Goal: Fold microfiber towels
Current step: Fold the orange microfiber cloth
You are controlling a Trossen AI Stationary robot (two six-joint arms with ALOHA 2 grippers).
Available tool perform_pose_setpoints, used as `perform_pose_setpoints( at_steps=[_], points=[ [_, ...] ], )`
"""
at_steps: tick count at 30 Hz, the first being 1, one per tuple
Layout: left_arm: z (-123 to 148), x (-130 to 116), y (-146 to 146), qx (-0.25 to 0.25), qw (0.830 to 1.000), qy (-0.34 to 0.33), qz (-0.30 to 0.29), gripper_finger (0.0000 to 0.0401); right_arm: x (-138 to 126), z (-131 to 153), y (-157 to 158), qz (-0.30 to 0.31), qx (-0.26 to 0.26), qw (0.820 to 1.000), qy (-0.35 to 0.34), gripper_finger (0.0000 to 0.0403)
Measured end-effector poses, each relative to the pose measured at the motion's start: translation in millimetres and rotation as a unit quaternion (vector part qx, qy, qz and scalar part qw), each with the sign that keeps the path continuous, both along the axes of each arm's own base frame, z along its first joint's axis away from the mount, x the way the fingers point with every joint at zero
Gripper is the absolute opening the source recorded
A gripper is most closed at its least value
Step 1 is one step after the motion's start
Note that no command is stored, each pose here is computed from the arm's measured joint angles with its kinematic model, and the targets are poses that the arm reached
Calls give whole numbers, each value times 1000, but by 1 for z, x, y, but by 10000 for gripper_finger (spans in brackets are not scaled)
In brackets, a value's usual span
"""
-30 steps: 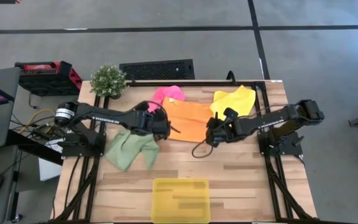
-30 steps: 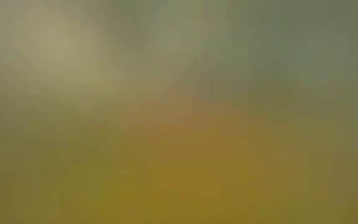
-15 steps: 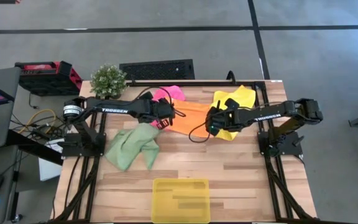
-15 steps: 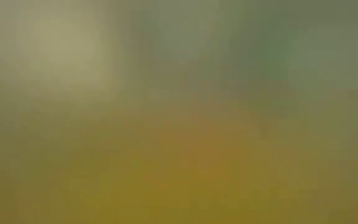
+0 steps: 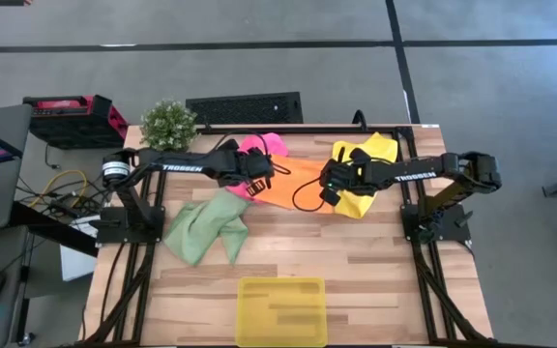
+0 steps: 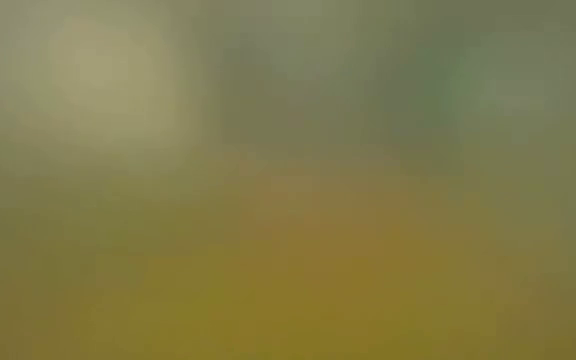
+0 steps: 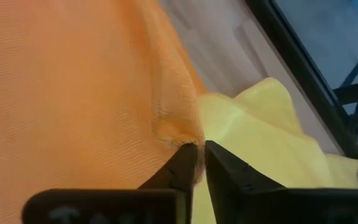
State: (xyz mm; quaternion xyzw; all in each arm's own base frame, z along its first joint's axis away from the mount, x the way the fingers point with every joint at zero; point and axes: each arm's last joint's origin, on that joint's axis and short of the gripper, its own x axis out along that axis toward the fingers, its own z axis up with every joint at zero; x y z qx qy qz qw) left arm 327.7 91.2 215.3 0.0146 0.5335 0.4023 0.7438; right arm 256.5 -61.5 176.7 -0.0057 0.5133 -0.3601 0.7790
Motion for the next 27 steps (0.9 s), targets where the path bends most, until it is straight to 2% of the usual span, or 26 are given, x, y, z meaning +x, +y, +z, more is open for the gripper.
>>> perform_pose_setpoints(
  at_steps=[9,12,14,15,17,20,23,27],
  points=[
    [0,-1,4,-4,1000,3,1,135,-2,0,-8,-15,0,1000,0,141],
    [-1,-1,2,-33,999,4,-21,150,-3,0,-9,-17,3,1000,-1,169],
    [0,0,-3,-73,994,15,-74,154,-4,3,-7,-2,18,1000,-3,184],
    [0,1,-7,-99,988,22,-119,155,-4,5,-6,12,32,999,-5,190],
    [-2,4,-17,-150,966,34,-208,155,-6,9,0,48,68,996,-12,200],
    [-8,9,-26,-193,932,47,-303,154,-6,17,9,86,103,990,-35,209],
    [-21,13,-31,-202,916,77,-339,154,-6,22,18,105,102,988,-45,212],
    [-41,18,-30,-158,917,143,-338,155,-5,25,28,125,101,986,-51,210]
  ],
)
